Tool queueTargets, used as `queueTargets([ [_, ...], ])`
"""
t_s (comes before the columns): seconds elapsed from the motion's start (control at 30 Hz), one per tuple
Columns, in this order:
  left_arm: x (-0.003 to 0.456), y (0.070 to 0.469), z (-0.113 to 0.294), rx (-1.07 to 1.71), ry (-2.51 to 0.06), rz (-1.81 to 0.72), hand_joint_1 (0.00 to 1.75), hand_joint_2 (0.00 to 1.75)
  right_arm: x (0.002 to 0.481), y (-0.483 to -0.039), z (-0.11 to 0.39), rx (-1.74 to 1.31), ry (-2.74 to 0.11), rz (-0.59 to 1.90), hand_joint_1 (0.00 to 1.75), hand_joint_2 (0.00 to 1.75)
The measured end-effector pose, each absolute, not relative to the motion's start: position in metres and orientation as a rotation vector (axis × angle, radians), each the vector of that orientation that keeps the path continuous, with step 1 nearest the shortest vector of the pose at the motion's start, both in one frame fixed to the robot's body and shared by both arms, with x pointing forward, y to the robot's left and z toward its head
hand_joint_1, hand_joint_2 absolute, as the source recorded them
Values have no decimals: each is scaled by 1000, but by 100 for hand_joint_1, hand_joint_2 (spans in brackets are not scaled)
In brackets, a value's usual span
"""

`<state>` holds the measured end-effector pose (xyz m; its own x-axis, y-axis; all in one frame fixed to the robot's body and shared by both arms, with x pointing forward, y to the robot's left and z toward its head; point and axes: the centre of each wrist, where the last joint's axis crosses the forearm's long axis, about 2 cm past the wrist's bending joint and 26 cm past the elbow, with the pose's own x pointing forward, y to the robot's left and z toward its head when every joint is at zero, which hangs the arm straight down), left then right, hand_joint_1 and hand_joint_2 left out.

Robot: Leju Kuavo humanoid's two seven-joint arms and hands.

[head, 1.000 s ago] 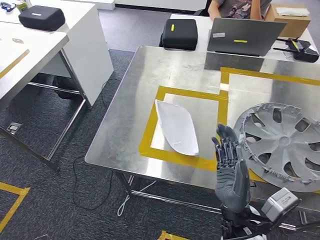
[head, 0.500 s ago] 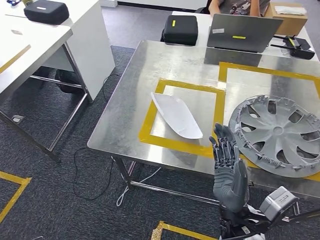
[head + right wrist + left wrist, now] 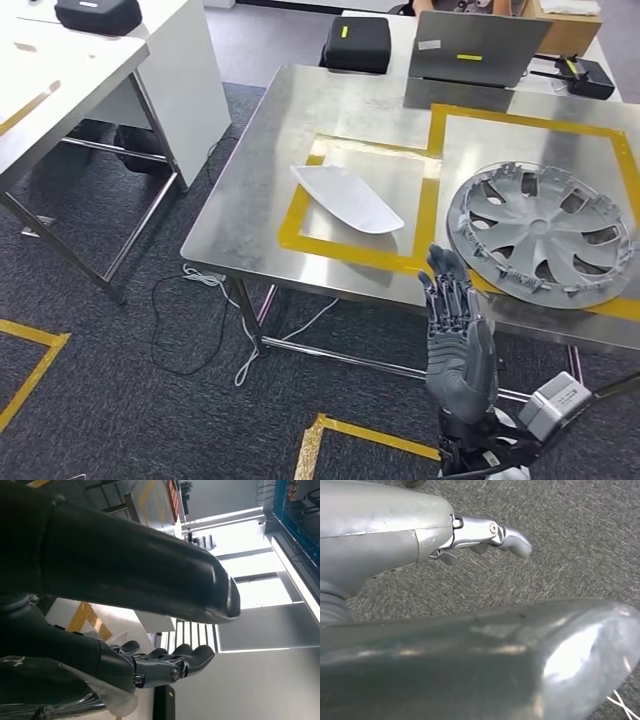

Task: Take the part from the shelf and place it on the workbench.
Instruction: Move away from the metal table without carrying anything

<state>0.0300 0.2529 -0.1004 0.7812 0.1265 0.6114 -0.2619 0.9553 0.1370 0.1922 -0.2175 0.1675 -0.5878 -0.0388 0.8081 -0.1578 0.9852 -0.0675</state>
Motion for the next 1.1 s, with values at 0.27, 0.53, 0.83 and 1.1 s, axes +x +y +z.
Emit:
queueTargets([
  [0.27, 28, 258, -101, 231, -638, 211, 0, 0, 192, -215, 168, 144, -2192, 166, 0, 0],
  [0.53, 30, 259, -101, 233, -646, 211, 0, 0, 194, -215, 170, 142, -2201, 166, 0, 0],
  [0.83, 30, 261, -101, 237, -649, 210, 0, 0, 194, -215, 170, 135, -2199, 159, 0, 0],
  [1.1, 28, 262, -101, 240, -646, 214, 0, 0, 195, -215, 171, 131, -2206, 156, 0, 0],
])
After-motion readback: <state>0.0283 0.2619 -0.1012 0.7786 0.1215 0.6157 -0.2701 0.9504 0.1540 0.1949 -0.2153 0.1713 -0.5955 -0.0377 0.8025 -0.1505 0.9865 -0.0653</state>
